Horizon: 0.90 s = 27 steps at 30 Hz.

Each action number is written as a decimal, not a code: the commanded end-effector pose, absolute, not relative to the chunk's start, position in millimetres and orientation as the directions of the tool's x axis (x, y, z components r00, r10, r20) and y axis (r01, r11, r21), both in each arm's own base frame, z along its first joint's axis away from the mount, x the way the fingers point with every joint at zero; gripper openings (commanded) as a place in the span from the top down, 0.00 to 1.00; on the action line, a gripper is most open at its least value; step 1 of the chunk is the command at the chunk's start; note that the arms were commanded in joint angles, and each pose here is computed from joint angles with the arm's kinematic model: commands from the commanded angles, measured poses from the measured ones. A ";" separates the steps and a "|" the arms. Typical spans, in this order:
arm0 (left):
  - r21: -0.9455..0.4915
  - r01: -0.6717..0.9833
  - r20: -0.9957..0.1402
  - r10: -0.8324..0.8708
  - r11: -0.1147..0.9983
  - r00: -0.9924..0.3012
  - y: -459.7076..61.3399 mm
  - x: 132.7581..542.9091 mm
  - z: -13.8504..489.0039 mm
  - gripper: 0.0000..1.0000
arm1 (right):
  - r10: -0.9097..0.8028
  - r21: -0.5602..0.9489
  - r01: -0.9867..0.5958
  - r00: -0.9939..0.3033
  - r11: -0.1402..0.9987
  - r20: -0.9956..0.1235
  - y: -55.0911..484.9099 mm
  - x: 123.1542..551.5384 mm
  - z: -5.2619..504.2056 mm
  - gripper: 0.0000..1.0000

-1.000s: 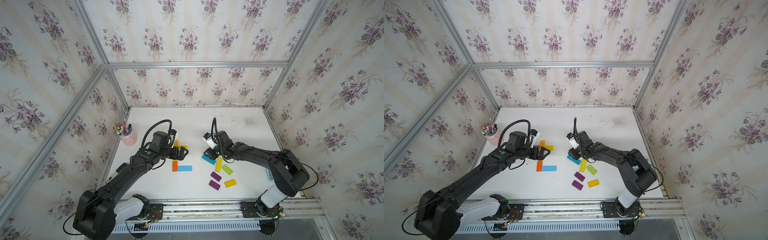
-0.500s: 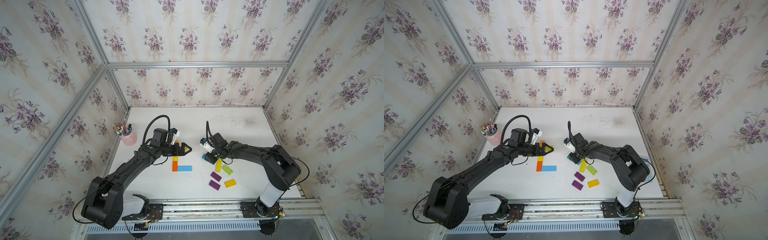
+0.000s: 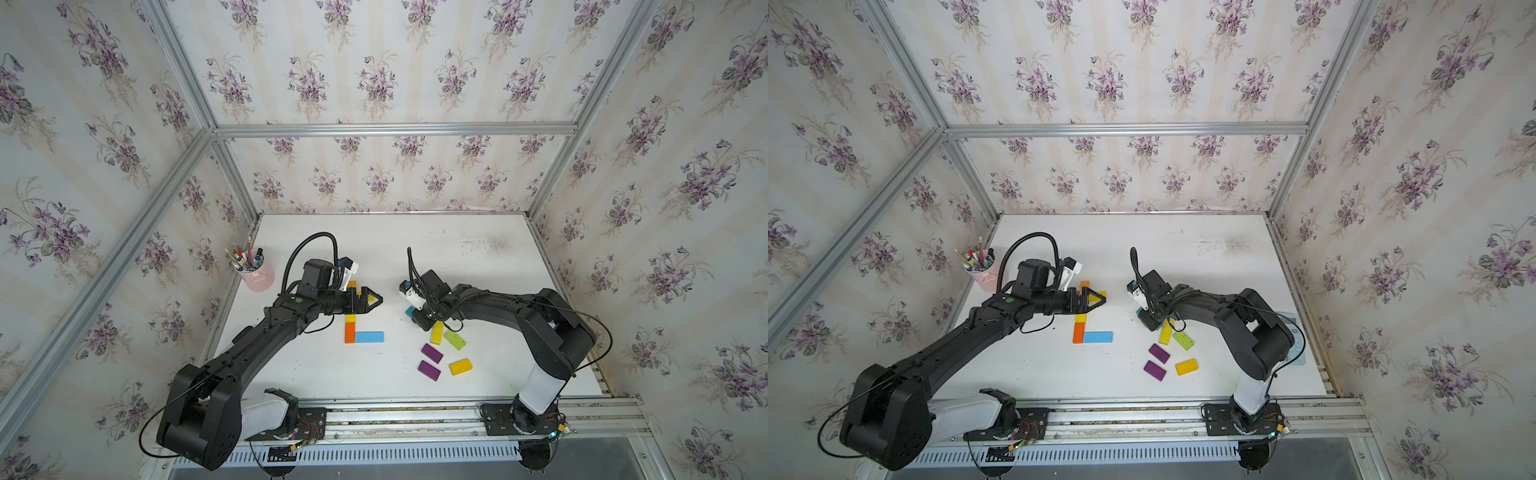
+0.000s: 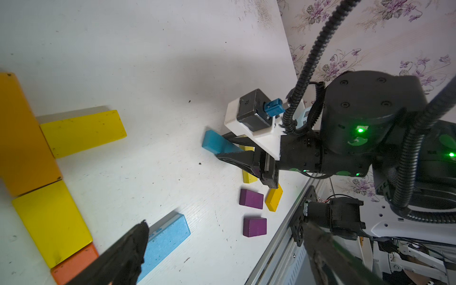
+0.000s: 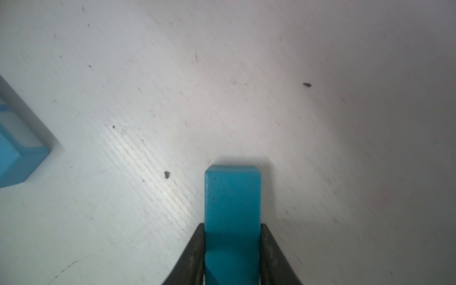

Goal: Assemble the letter t with building blocks
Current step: Pick up the building block from the center of the board, then place the building block at the center of the board.

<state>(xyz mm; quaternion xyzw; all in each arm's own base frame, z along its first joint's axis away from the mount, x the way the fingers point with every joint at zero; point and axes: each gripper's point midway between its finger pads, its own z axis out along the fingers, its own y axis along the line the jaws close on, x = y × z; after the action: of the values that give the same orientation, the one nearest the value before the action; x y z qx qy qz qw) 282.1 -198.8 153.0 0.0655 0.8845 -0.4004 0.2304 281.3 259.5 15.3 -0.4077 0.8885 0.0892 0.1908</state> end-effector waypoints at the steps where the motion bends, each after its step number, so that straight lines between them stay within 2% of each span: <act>1: -0.672 0.328 -0.493 -0.071 0.664 -0.867 -200.3 286.8 158.1 0.00 | -0.692 -0.016 -0.740 -0.620 0.672 -0.369 248.6 276.7 9.7 0.73; 4: -0.674 0.347 -0.511 -0.072 0.653 -0.857 -201.9 287.8 161.5 0.00 | -0.621 0.000 -0.673 -0.682 0.739 -0.386 251.2 284.9 12.4 0.79; 10: -0.653 0.384 -0.575 -0.097 0.653 -0.812 -198.9 294.6 162.9 0.00 | -0.340 0.140 -0.439 -0.828 0.887 -0.445 273.8 316.3 37.1 0.79; 14: -0.654 0.388 -0.576 -0.095 0.649 -0.812 -200.5 297.6 163.3 0.00 | -0.241 0.063 -0.296 -0.868 0.953 -0.434 266.4 346.7 38.0 0.80; 16: -0.654 0.384 -0.574 -0.097 0.652 -0.813 -199.9 298.2 161.9 0.00 | -0.188 0.041 -0.228 -0.882 0.973 -0.433 258.8 359.2 35.9 0.80; 21: -0.627 0.380 -0.587 -0.092 0.680 -0.804 -194.1 296.1 158.2 0.00 | -0.037 0.100 -0.088 -0.904 0.991 -0.425 240.3 377.7 30.3 0.81; 27: -0.591 0.364 -0.593 -0.081 0.720 -0.801 -187.0 298.2 147.6 0.00 | 0.035 0.146 -0.026 -0.917 0.989 -0.397 234.6 382.5 30.5 0.81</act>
<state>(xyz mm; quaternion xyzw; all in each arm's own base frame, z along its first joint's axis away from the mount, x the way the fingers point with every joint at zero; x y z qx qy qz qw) 293.4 -190.0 150.7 0.0752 0.8746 -0.3797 0.2920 383.4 232.8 32.4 -0.0222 0.9744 0.0673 0.2135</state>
